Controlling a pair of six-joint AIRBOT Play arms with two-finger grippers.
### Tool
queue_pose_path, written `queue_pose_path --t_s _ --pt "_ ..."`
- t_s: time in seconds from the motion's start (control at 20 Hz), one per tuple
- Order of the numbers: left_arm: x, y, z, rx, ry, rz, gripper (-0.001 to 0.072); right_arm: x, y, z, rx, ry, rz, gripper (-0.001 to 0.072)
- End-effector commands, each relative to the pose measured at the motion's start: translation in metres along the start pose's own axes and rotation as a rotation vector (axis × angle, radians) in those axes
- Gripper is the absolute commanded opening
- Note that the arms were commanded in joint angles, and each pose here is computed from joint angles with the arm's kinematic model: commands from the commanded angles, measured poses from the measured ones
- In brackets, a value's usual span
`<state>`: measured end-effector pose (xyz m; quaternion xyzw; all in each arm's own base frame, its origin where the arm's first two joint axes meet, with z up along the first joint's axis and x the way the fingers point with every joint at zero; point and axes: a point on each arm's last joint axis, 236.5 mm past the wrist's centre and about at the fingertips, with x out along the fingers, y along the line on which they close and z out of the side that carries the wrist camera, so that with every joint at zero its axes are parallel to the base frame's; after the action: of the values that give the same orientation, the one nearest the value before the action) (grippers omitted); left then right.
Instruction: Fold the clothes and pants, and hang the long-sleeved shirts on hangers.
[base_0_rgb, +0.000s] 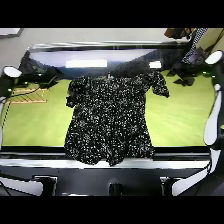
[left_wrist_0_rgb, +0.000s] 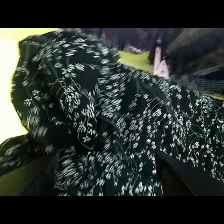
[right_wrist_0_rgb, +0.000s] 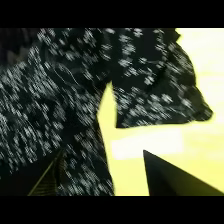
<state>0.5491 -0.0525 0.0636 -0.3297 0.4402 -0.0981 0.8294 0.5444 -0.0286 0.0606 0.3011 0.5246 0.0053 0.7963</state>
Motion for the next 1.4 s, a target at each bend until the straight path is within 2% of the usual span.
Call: queue_pose_path --t_s 0.0,0.15,0.25,0.45,0.6,0.8,1.05,1.1,1.15,1.2,1.25,1.3,1.35 --pt "-0.052 0.034 -0.019 -0.016 0.119 0.085 0.0677 -0.043 -0.040 -0.040 -0.078 0.180 -0.027 0.0620" --pt "-0.095 0.069 -0.051 0.003 0.161 0.193 0.0677 -0.053 -0.057 -0.081 -0.007 0.272 0.066 0.0626" --pt "-0.104 0.089 -0.088 -0.060 0.156 0.216 0.0676 -0.038 -0.070 -0.130 0.026 0.357 0.075 0.0626" --pt "-0.095 0.109 -0.187 -0.168 0.236 0.206 0.0676 -0.003 -0.079 -0.252 0.141 0.544 0.175 0.0625" --pt "-0.089 0.115 -0.240 -0.236 0.313 0.181 0.0671 0.008 -0.078 -0.314 0.214 0.614 0.240 0.0625" --pt "-0.088 0.119 -0.260 -0.258 0.349 0.187 0.0671 0.016 -0.075 -0.356 0.288 0.648 0.285 0.0624" --pt "-0.087 0.115 -0.263 -0.256 0.365 0.177 0.0671 0.031 -0.074 -0.368 0.394 0.606 0.306 0.0604" --pt "-0.086 0.113 -0.265 -0.250 0.373 0.175 0.0672 0.032 -0.073 -0.369 0.407 0.601 0.308 0.0570" --pt "-0.085 0.111 -0.268 -0.242 0.381 0.174 0.0672 0.033 -0.073 -0.371 0.410 0.601 0.311 0.0446" --pt "-0.084 0.109 -0.270 -0.232 0.388 0.172 0.0672 0.033 -0.073 -0.372 0.407 0.603 0.313 0.0224" --pt "-0.083 0.107 -0.272 -0.223 0.396 0.170 0.0672 0.031 -0.070 -0.370 0.401 0.600 0.329 0.0078" --pt "-0.082 0.105 -0.275 -0.215 0.404 0.168 0.0672 0.029 -0.067 -0.368 0.379 0.586 0.343 0.0022" --pt "-0.081 0.103 -0.276 -0.207 0.410 0.167 0.0672 0.027 -0.066 -0.364 0.367 0.565 0.342 0.0023"
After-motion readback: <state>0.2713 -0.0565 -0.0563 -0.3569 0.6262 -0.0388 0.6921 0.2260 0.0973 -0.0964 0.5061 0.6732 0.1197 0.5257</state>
